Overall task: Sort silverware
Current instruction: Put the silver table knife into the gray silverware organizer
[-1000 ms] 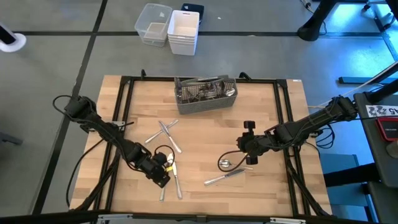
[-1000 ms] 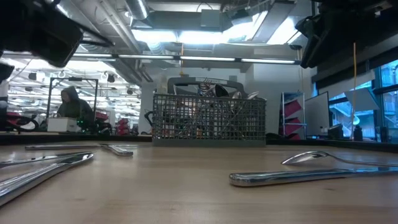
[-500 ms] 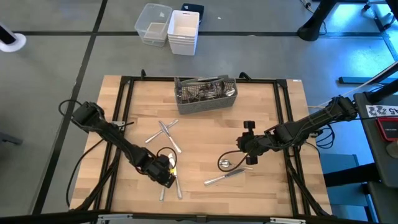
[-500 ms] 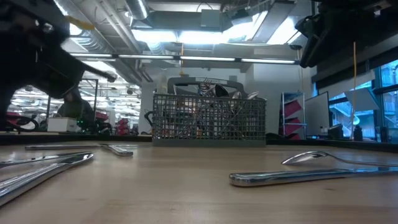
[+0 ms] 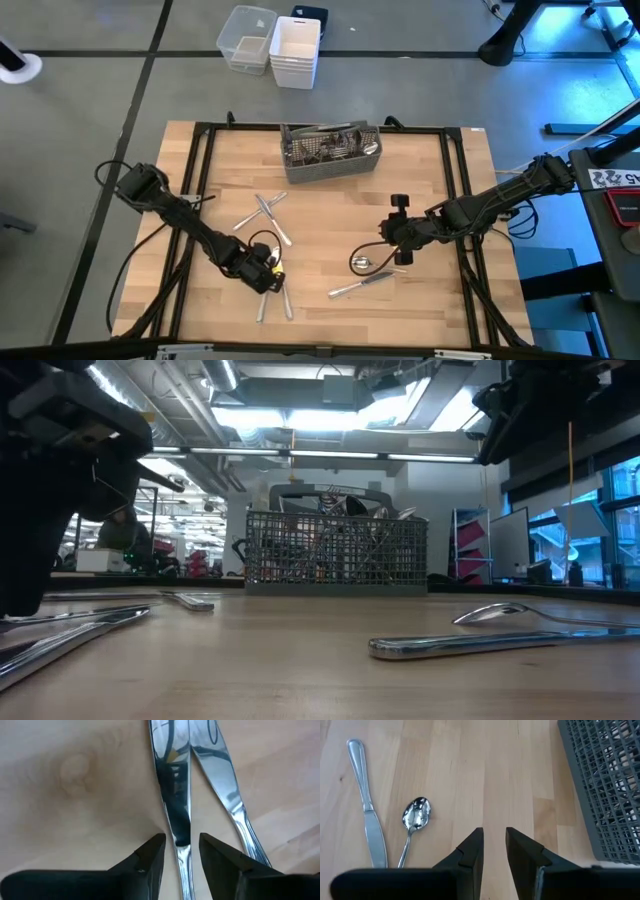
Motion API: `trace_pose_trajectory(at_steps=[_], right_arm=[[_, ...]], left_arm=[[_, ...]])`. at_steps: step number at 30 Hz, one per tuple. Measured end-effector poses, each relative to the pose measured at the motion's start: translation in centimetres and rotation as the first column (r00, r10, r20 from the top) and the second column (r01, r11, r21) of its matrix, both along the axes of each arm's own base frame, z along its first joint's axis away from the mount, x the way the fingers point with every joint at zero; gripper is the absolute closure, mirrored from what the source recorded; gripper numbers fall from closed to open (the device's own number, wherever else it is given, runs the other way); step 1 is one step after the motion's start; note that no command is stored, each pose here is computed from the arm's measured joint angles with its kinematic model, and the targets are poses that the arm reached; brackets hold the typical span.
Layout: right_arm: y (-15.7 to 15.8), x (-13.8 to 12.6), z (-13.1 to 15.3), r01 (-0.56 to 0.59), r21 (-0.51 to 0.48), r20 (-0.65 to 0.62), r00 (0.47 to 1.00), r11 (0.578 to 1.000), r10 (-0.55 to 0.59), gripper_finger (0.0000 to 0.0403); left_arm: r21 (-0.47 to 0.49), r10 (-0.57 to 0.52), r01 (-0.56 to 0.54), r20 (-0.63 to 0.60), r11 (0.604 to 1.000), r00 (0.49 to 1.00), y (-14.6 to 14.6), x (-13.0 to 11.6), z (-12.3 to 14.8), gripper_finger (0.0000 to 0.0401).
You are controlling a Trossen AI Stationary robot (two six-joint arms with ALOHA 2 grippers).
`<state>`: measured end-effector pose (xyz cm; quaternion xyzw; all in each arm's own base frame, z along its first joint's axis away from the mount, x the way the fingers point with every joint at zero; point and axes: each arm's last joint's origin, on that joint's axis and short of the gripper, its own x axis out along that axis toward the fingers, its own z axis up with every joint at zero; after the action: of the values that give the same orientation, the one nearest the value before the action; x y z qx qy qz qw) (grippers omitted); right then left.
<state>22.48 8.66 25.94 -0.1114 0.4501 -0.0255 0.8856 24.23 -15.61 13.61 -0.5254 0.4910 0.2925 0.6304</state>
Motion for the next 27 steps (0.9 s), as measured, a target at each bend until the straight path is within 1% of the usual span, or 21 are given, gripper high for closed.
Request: trace_pose_trajectory(at_steps=[13, 22, 27], right_arm=[[0.0, 0.1, 0.0, 0.000, 0.004, 0.010, 1.000, 1.000, 0.000, 0.0320], [0.0, 0.1, 0.1, -0.001, 0.003, 0.010, 1.000, 1.000, 0.001, 0.0320], [0.0, 0.1, 0.1, -0.001, 0.005, 0.014, 1.000, 1.000, 0.001, 0.0320]], left_arm=[[0.071, -0.009, 0.013, -0.053, 0.997, 0.999, 2.8, 0.8, -0.2, 0.0321], [0.150, -0.040, 0.054, -0.095, 0.987, 0.995, 5.1, 1.2, -0.3, 0.0363], [0.208, -0.086, 0.104, -0.092, 0.973, 0.992, 6.9, 1.9, -0.4, 0.0373]])
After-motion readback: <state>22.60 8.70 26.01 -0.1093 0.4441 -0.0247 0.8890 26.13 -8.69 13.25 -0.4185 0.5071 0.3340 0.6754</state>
